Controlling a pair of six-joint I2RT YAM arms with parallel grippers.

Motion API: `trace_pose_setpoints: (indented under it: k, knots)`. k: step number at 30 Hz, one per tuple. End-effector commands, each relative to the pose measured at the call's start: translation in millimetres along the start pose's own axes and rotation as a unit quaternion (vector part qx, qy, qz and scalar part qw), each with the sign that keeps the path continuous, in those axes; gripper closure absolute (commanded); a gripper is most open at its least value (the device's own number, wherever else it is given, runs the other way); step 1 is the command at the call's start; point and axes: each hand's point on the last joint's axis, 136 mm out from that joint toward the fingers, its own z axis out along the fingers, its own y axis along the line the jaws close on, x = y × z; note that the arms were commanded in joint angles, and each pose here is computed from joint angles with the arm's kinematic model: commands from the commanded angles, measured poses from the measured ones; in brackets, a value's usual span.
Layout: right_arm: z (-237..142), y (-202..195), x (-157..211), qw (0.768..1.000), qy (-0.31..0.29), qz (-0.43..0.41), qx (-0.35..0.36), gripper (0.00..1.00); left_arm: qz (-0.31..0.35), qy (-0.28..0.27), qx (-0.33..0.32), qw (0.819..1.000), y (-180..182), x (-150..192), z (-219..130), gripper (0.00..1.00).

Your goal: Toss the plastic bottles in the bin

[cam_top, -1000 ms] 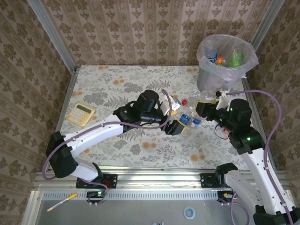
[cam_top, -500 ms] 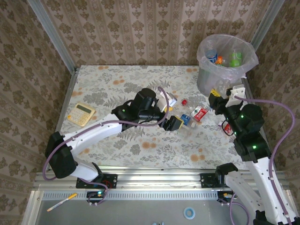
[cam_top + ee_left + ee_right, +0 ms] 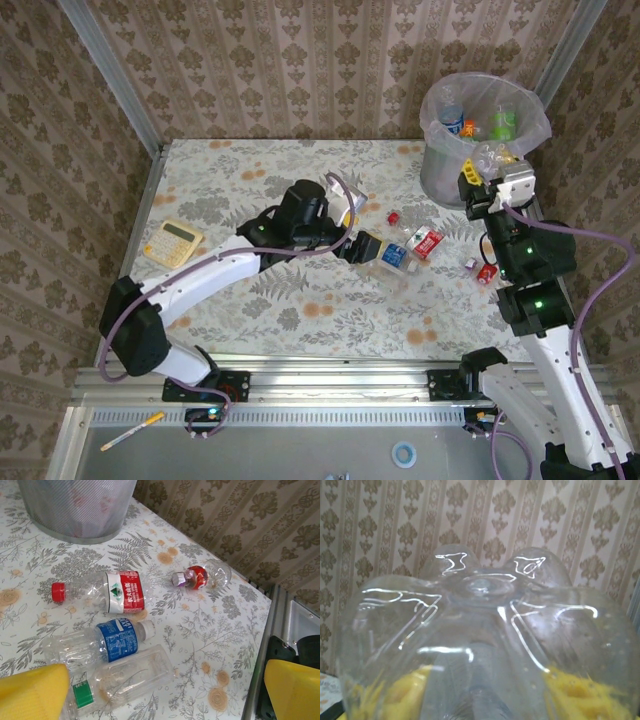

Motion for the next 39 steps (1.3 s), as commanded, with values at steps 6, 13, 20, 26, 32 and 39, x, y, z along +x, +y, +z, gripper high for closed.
trace_pose_setpoints:
  k: [6, 13, 20, 26, 32, 39]
  knots:
    - [11, 2, -47, 0.992, -0.109, -0.07, 0.0, 0.66, -0.024, -0.006, 0.003, 1.0, 16, -6, 8, 0.0]
    - [28, 11, -52, 0.983, -0.13, -0.125, -0.012, 0.65, -0.051, -0.001, 0.005, 0.999, 34, -5, 17, 0.0]
    - [35, 12, -55, 0.976, -0.146, -0.161, -0.003, 0.65, -0.065, 0.003, 0.009, 0.998, 49, -7, 25, 0.0]
    - [41, 14, -50, 0.971, -0.15, -0.184, 0.0, 0.65, -0.087, -0.009, 0.016, 0.996, 61, -13, 30, 0.0]
    - [50, 16, -36, 0.974, -0.136, -0.183, 0.0, 0.65, -0.098, -0.008, 0.013, 0.995, 70, -13, 31, 0.0]
    - [72, 6, -16, 0.983, -0.084, -0.163, 0.01, 0.63, -0.105, -0.002, 0.004, 0.994, 77, -7, 30, 0.0]
